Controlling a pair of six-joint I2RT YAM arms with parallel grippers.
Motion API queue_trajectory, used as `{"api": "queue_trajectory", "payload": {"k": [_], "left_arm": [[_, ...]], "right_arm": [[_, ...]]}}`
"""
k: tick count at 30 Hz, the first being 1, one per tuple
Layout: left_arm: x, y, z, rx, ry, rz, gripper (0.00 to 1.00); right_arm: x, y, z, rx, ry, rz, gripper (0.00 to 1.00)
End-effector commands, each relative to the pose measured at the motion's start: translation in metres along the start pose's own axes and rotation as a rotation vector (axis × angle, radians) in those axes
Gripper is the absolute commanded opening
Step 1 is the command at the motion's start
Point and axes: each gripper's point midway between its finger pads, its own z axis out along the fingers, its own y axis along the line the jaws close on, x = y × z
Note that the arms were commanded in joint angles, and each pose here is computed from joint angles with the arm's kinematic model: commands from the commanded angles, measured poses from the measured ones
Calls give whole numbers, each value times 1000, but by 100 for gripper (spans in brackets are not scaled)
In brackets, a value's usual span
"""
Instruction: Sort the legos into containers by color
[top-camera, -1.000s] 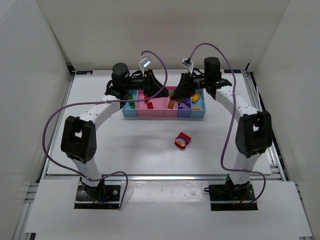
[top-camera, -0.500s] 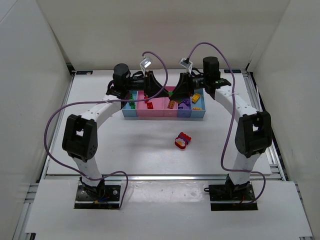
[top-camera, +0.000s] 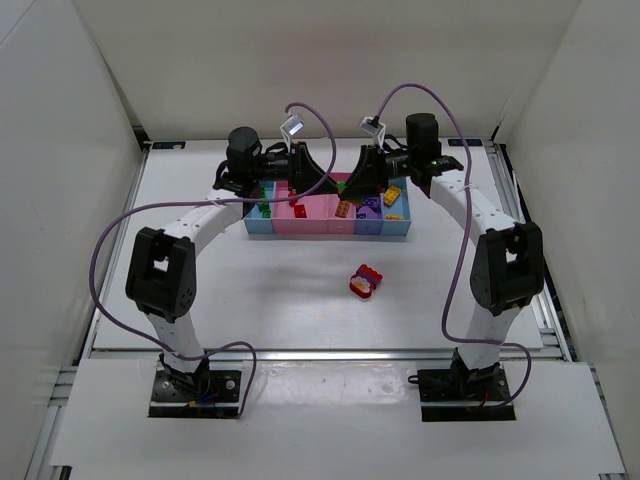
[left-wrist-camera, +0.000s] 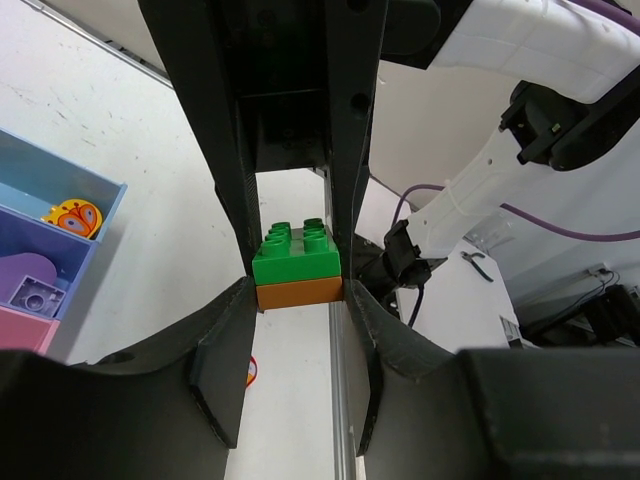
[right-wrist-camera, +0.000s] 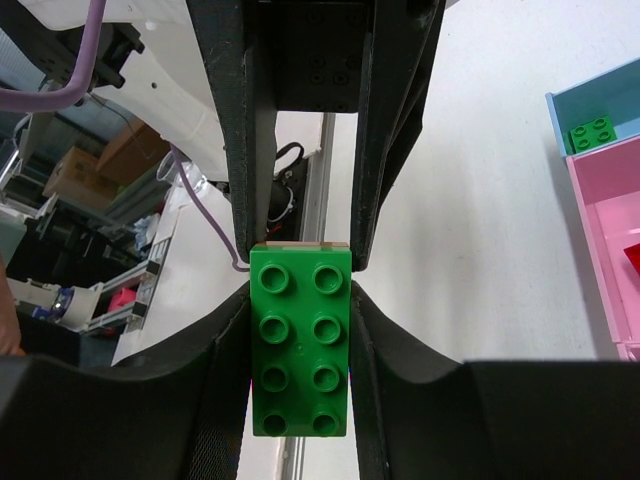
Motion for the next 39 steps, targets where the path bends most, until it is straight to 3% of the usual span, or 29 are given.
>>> {"api": "queue_trajectory", "payload": {"k": [1,5,7,13,14,18,25,34,37,39], "left_arm": [[-8,-7,1,26,7,26,49],[-9,-7,1,27,6,22,46],[-10,-7,2,29,6,25,38],[-13,-9,4,36,8,28,27],[-12,-9,4,35,8,26,22],[-9,-11,2,43,16,42,16],[3,-10,0,45,30,34,14],[10,-9,-6,38,44,34,13],[10,-9,-7,36,46,36,13],[11,-9,-7,35,48,29,13]], "right_arm": [[-18,14,0,-5,-6,-95,4],[-19,11,0,7,-8,-103,4],[-18,9,0,12,-8,-103,4],[-17,7,0,23,-7,-99,5],[-18,7,0,30,-9,-97,9],[-17,5,0,49,-12,-79,49],[-18,10,-1,55,-13,-80,71],[-15,12,-6,70,-16,-75,73],[-17,10,-14,85,-28,-77,69],[-16,8,-17,87,-30,-70,60]]}}
